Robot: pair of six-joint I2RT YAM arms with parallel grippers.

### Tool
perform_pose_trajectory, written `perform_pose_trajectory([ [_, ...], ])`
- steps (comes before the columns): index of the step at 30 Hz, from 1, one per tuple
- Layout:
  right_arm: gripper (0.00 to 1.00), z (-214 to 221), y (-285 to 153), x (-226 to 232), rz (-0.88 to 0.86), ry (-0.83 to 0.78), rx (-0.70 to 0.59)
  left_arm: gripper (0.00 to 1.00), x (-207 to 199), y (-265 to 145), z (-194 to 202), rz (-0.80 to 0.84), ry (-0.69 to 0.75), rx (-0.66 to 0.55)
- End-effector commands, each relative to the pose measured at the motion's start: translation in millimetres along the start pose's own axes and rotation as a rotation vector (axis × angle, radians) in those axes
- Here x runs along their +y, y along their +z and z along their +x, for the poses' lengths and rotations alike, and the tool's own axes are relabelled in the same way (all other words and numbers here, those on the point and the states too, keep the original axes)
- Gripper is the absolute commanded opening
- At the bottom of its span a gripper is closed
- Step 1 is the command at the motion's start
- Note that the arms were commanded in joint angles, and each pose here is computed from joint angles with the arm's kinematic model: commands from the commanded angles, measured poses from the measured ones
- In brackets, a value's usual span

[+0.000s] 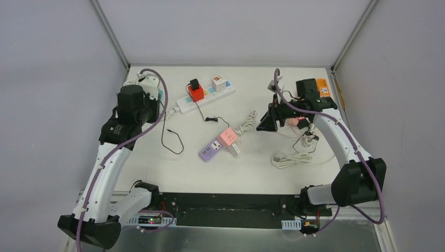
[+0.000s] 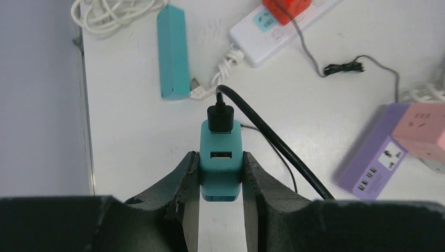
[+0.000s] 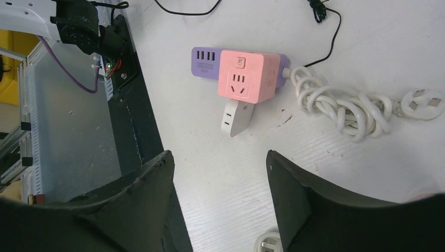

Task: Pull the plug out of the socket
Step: Place the plug at the center of the board.

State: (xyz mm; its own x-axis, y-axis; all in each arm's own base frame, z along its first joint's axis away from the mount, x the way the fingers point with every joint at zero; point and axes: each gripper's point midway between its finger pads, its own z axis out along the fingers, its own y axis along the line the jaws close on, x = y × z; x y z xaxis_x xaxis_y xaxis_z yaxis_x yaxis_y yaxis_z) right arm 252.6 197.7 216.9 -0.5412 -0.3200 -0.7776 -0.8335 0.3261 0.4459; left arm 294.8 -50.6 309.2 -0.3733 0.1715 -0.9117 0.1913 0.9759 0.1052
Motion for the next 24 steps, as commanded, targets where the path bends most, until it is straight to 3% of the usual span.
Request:
perform_pose_trajectory([
  [1, 0.68, -5, 0, 5, -0.035, -0.019, -0.038, 0.00, 40, 15, 37, -0.220, -0.014, 0.064],
  [11, 0.68, 6, 11, 0, -0.061, 0.009, -0.010, 0.00, 97, 52, 100, -0.381, -0.230, 0.223],
  [24, 0.67, 22, 29, 3, -0.102, 0.001, 0.066, 0.00, 136, 82, 176, -0.577, -0.282, 0.461],
])
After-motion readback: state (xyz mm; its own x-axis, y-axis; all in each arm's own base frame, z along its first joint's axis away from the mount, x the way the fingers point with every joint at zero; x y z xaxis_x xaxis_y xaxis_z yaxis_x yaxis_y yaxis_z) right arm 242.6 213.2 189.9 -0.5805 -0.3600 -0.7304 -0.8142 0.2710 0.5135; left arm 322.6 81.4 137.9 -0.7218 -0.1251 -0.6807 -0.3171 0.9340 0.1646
